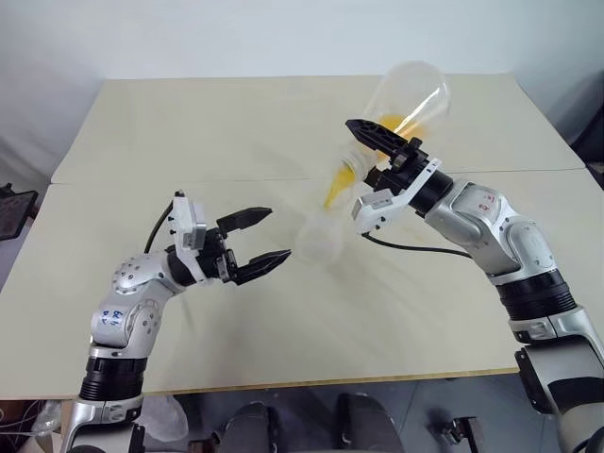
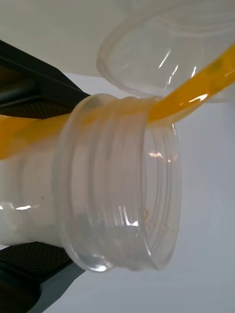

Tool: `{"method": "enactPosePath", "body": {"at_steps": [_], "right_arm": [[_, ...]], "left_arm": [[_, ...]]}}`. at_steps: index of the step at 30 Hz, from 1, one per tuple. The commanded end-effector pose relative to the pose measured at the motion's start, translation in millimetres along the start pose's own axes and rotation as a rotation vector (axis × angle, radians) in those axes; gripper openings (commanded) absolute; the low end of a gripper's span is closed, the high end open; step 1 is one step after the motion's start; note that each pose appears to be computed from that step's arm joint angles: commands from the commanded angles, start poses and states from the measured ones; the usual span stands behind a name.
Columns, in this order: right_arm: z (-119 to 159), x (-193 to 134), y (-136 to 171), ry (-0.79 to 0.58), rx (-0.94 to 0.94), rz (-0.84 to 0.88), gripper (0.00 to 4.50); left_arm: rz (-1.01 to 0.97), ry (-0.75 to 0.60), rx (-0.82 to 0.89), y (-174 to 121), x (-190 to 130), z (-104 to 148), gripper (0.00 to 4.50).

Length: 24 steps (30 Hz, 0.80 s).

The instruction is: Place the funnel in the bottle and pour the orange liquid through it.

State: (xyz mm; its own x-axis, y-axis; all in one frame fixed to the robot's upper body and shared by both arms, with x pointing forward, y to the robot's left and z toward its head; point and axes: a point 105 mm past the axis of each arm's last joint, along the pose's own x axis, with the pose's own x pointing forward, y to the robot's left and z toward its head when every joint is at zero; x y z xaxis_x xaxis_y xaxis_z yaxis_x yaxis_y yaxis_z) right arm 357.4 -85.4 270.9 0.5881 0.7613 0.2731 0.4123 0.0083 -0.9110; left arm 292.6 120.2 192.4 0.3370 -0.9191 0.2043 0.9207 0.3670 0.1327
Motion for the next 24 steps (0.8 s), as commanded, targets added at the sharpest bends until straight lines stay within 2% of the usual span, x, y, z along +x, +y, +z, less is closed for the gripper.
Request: {"method": "enactPosePath", "body": {"at_steps": [1, 24], "right_arm": [[-2.7, 1.3, -20.7, -0.008, -0.053, -0.064, 2.64], [-4.4, 2.2, -19.9, -0.008, -0.116, -0.069, 2.64]], "left_arm": [[-0.014, -0.024, 0.05, -4.8, 2.1, 9.7, 4.5], [-0.012, -0.033, 0.047, -7.5, 1.5, 8.9, 4.5]]}}
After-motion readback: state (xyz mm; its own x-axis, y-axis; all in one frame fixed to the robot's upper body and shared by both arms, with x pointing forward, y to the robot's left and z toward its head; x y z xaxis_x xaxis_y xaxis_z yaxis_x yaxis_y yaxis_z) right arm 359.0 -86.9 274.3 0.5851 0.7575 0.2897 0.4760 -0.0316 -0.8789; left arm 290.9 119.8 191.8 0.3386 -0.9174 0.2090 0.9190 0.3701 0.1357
